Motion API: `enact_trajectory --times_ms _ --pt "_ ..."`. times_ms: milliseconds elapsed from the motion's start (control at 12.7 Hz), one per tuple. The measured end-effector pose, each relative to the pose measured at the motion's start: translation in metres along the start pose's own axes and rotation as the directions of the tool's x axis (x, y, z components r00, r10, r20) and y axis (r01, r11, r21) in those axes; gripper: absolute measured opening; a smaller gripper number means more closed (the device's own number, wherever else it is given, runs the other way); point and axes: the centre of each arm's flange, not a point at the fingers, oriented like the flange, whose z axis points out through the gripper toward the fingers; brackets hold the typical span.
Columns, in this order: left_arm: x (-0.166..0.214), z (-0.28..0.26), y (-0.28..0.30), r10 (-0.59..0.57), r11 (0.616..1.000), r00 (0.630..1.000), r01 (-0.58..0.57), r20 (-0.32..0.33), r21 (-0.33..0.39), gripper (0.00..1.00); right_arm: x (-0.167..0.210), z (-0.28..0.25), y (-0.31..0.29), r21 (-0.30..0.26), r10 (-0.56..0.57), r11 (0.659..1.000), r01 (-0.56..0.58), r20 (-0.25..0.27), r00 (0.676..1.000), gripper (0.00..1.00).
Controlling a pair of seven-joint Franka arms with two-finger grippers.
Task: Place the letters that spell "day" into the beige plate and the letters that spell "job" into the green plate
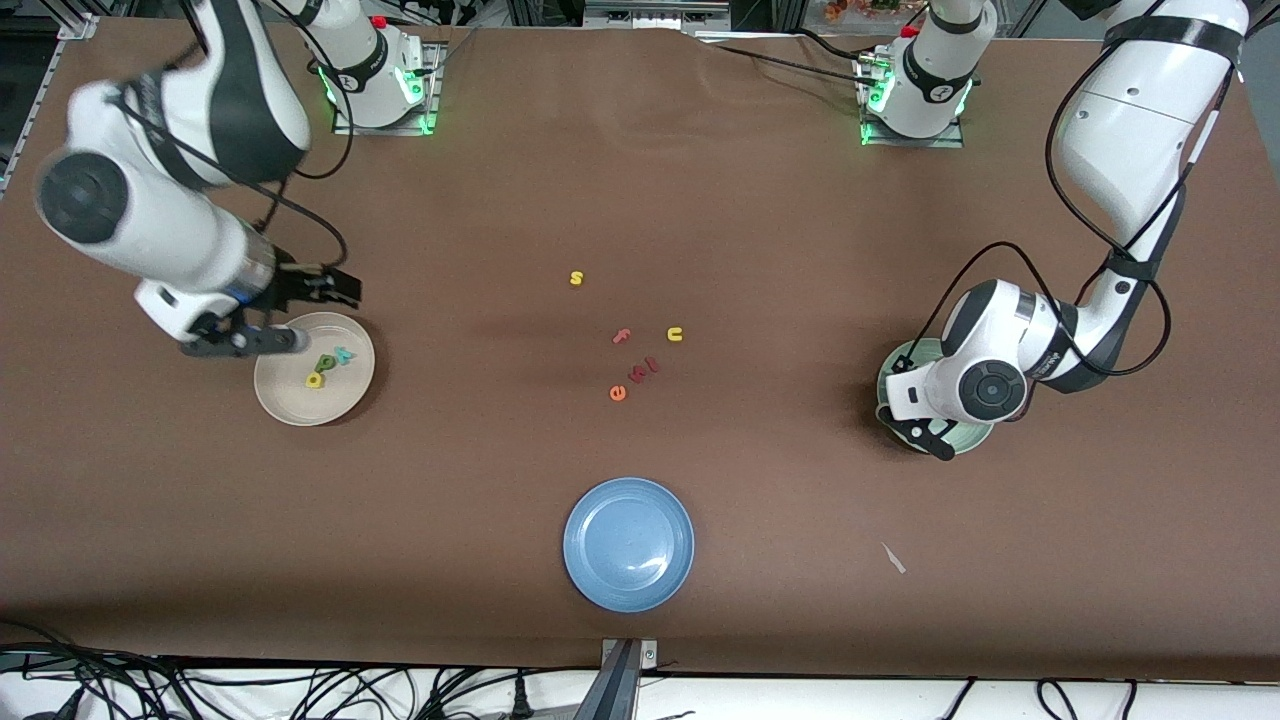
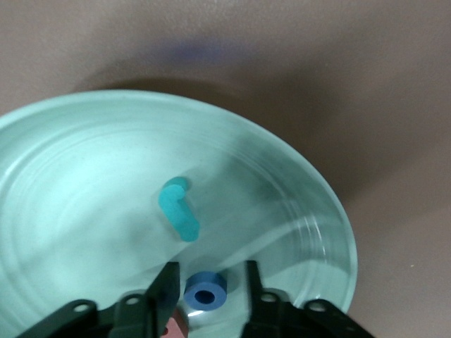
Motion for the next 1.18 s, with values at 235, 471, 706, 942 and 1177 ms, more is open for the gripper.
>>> enact_trajectory --times_ms 235,471,706,942,1177 --pt "-0.006 -0.017 -0.009 -0.026 1.0 0.999 0.026 -0.02 -0.002 0.88 -0.031 -0.06 0.04 -0.021 0.023 0.999 -0.024 -0.054 0.998 1.0" --pt "-0.028 -0.088 0.001 -0.085 0.995 0.996 0.084 -0.022 -0.063 1.0 -0.047 -0.092 0.045 -0.045 -0.007 0.999 0.006 -0.025 1.0 1.0" --pt "-0.066 -0.187 0.011 -0.137 0.99 0.986 0.133 -0.092 -0.048 1.0 -0.049 -0.104 0.052 -0.047 0.008 0.999 -0.009 -0.032 0.999 1.0" --pt "-0.094 -0.274 0.015 -0.161 0.986 0.961 0.169 -0.227 0.016 1.0 -0.048 -0.112 0.057 -0.046 0.012 0.999 -0.014 -0.048 0.999 1.0" --pt "-0.111 -0.338 0.007 -0.179 0.979 0.933 0.2 -0.313 0.037 1.0 -0.048 -0.124 0.062 -0.043 0.023 0.999 -0.025 -0.062 0.998 1.0"
